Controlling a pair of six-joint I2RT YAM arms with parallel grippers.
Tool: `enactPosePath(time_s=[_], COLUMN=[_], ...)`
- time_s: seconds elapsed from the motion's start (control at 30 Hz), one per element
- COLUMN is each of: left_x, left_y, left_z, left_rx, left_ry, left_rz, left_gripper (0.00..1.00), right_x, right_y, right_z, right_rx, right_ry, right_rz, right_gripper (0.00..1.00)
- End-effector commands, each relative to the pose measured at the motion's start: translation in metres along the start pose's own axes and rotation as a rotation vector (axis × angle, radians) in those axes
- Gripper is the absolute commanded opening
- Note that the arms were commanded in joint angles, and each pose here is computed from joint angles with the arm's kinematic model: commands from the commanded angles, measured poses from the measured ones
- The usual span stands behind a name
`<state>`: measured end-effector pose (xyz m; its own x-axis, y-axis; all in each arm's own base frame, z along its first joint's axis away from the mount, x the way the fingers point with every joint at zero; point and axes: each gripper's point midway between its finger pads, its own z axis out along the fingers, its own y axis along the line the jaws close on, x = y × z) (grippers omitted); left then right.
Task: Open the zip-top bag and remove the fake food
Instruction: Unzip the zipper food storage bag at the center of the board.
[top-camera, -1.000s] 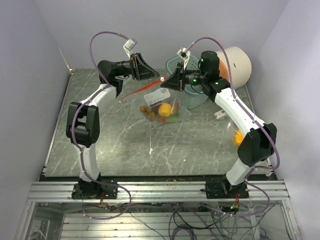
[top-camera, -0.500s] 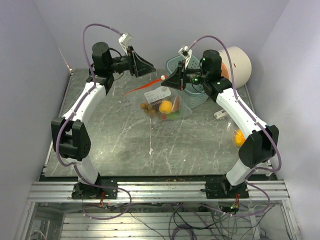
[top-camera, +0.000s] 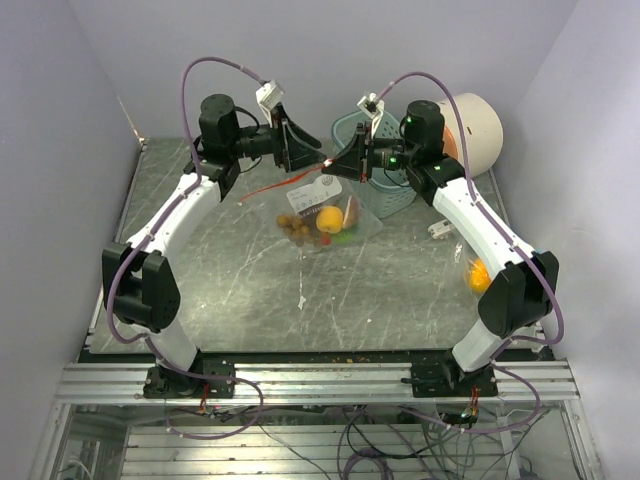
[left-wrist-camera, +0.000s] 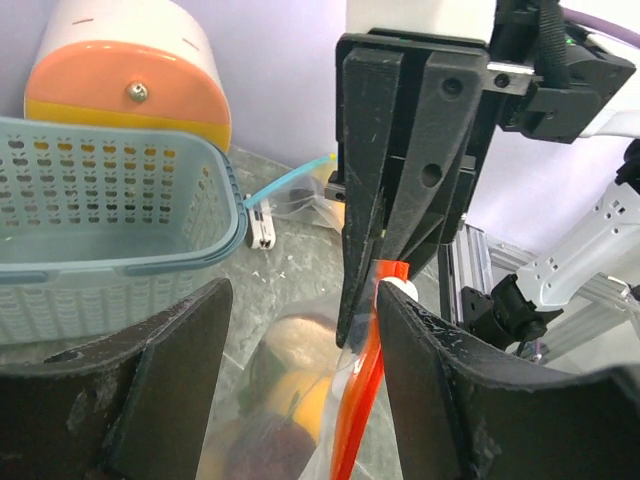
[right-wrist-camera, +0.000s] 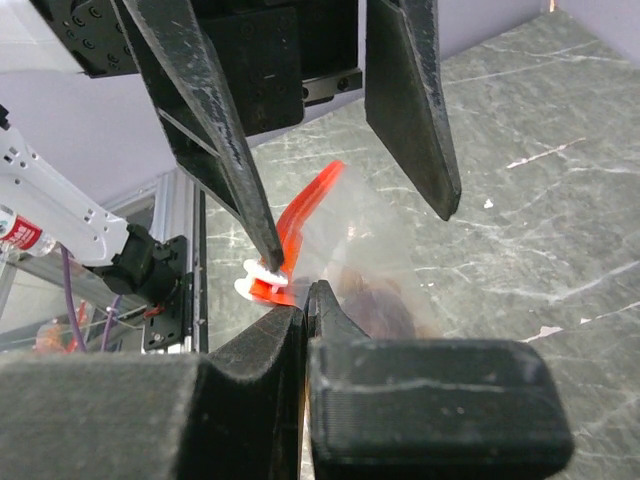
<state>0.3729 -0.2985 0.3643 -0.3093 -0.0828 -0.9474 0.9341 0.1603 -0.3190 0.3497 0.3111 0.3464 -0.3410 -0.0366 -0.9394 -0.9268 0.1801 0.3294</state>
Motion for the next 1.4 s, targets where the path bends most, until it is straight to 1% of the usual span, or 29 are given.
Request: enactPosePath(time_s=[0.0,0.17,0.27,0.47,0.87,1.07,1.2,1.37], left_x=[-0.014,-0.032,-0.035,-0.041,-0.023,-0.014,-0.008,-0.009], left_y=[-0.024,-0.035,-0.043,-0.052,-0.035,-0.039,-0.039,-0.044], left_z=[0.0,-0.011,-0.015,-0.019,-0.008,-0.011,-0.013,-0.015], left_rx=[0.087,0.13,0.156,0.166,0.153,0.17,0.151,0.16], left_ry=[-0.041,-0.13,-0.144,-0.192,-0.138,-0.124,-0.115,-0.119], left_rz=[0.066,0.089,0.113,0.145,0.135,0.127,0.127,0.117], left_gripper=[0.7,0.68,0.68,0.72,0.71,0.66,0.59,0.56], right_x=[-0.02,-0.021,-0.02,-0.021,-0.015,-0.017,-0.017,-0.015], right_y=[0.013,0.012,0.012,0.011,0.019,0.019,0.018,0.016], right_z=[-0.006,-0.006,-0.006,-0.004,0.015,0.018,0.019,0.02], right_rx=[-0.01,-0.002,0.001,0.011,-0.005,-0.014,-0.014,-0.008], right_ry=[-0.042,-0.042,-0.041,-0.033,0.007,0.001,-0.002,0.001], right_rz=[-0.064,-0.061,-0.059,-0.061,-0.067,-0.063,-0.062,-0.057], right_gripper=[0.0,0.0,0.0,0.0,0.0,0.0,0.0,0.0])
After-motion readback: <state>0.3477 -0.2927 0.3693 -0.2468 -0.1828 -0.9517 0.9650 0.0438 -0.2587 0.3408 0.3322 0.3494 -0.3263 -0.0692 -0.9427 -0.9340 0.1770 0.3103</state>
